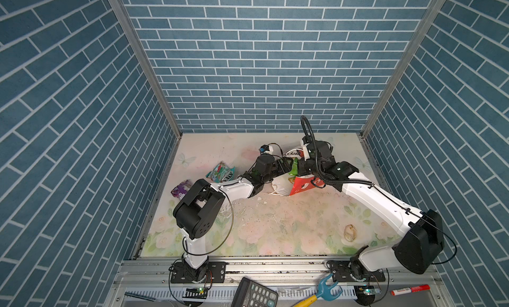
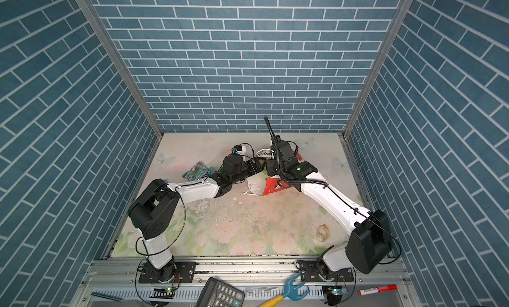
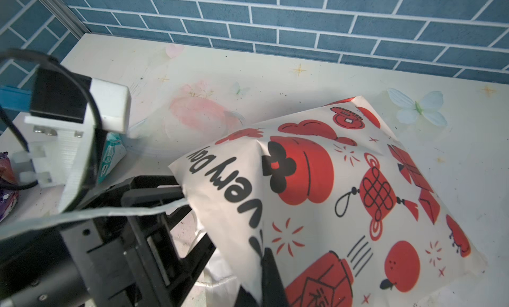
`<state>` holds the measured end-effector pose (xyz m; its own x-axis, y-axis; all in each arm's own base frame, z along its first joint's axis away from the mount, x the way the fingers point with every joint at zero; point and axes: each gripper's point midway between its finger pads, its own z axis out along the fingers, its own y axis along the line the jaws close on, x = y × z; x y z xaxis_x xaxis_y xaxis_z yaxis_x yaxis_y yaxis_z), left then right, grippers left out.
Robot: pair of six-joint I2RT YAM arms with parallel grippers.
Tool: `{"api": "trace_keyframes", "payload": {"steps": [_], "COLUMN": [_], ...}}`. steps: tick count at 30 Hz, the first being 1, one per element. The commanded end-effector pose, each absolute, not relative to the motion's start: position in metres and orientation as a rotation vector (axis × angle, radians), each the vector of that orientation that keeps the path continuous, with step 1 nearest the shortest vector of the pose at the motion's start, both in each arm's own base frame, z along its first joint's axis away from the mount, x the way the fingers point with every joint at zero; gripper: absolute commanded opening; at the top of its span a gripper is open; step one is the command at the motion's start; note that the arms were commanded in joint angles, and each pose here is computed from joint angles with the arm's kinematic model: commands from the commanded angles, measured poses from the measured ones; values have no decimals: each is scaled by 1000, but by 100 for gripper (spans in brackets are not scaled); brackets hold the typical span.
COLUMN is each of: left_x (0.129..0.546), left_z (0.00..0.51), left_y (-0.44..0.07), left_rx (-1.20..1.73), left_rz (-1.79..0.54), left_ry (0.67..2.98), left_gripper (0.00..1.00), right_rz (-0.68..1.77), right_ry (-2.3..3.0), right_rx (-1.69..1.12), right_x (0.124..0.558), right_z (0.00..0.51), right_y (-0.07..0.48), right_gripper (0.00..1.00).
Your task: Take the snacks out of the paper bag
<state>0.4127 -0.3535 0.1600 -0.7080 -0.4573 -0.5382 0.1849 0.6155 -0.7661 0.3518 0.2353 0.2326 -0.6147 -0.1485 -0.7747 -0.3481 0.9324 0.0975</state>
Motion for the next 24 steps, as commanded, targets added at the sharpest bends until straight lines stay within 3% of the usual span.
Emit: {"api": "trace_keyframes", "payload": {"steps": [1,16,24], "left_x": [423,427,431], "left_z": [158,167,155], "left_y": [-348,-361,-365], "left_rx": [-246,-333,-347], "left_rz": [-1053,-1251,-1229], "left_ry": [2091,2034,2085], "left_gripper": [92,93,93], "right_rz": [354,366,373], "right_ry": [2197,2202,2202], "right_rx": [-298,-294,-295], "right_x": [355,356,357], "right_z": [248,246,246], "right_y": [240,242,244], "right_gripper": [0,0,0]}}
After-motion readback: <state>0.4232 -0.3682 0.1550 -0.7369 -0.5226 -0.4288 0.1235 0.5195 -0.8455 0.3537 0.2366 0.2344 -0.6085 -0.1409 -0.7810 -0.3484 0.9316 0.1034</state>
